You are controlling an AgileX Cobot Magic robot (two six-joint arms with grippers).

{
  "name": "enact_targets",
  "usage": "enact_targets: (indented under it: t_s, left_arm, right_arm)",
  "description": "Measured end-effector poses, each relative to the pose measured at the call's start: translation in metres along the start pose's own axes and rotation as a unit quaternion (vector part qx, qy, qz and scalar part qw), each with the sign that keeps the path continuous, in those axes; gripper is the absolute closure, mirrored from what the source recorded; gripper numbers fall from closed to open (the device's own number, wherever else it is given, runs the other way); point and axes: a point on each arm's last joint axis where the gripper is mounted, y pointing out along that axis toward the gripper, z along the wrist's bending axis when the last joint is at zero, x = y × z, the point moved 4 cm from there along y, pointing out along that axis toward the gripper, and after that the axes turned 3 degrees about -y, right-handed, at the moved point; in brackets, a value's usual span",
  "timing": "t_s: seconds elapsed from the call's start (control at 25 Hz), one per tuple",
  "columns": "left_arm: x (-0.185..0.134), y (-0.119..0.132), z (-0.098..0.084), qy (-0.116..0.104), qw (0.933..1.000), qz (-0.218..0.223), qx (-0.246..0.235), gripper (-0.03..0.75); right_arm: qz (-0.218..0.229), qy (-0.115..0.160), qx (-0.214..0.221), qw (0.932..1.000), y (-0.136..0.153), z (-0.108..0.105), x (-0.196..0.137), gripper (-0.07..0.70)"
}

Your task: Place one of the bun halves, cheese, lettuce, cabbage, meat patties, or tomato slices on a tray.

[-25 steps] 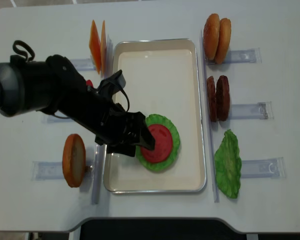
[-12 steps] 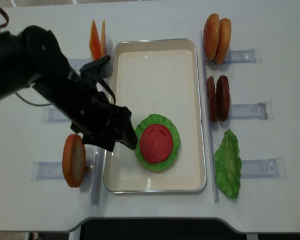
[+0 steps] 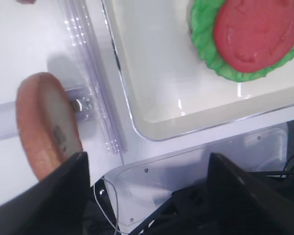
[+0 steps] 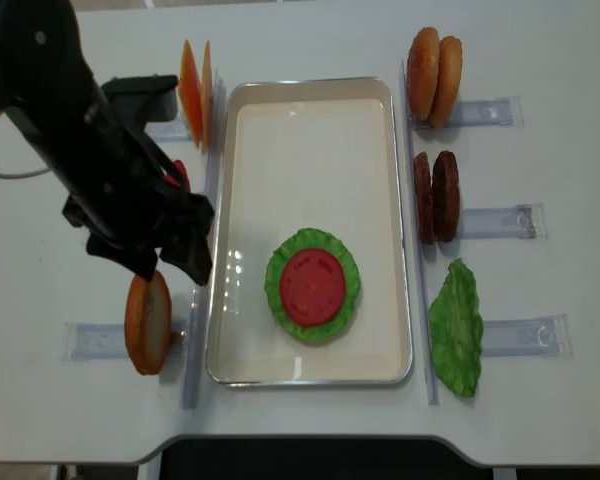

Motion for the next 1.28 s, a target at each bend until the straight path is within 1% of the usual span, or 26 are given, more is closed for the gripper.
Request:
enact_targets:
  t_s: [0.16,0.28,0.44,0.56,0.8,0.96,1.12,1.2,1.28]
  left_arm:
    - [-0.001,-0.002,0.001,0.002,1.0000,-0.002,0.004,0.151]
    - [0.001,-0.002,0.007,0.011,0.9998,-0.006,0.016,0.151]
    - [0.008,-0.005,0.029,0.018,0.9993,-0.013,0.031,0.151]
    - [0.012,-0.008,0.048,0.008,0.9989,-0.018,0.042,0.151]
    - [0.016,-0.015,0.082,-0.023,0.9981,-0.028,0.051,0.151]
    - [0.012,-0.028,0.110,-0.059,0.9952,-0.049,0.060,0.151]
    - [0.003,-0.045,0.138,-0.092,0.9904,-0.075,0.070,0.151]
    - [-0.002,-0.052,0.147,-0.107,0.9875,-0.086,0.077,0.151]
    - [-0.005,-0.055,0.149,-0.108,0.9867,-0.092,0.078,0.151]
  right_arm:
    - [0.000,0.000,0.000,1.0000,0.000,0.000,0.000,0.167]
    - [0.000,0.000,0.000,1.0000,0.000,0.000,0.000,0.167]
    - [0.000,0.000,0.000,1.0000,0.000,0.000,0.000,0.167]
    - [0.000,0.000,0.000,1.0000,0.000,0.000,0.000,0.167]
    - [0.000,0.000,0.000,1.0000,0.000,0.000,0.000,0.167]
    - [0.000,0.000,0.000,1.0000,0.000,0.000,0.000,0.167]
    - [0.000,0.000,0.000,1.0000,0.000,0.000,0.000,0.169]
    - [0.000,0.000,0.000,1.0000,0.000,0.000,0.000,0.169]
    - [0.000,0.000,0.000,1.0000,0.000,0.000,0.000,0.169]
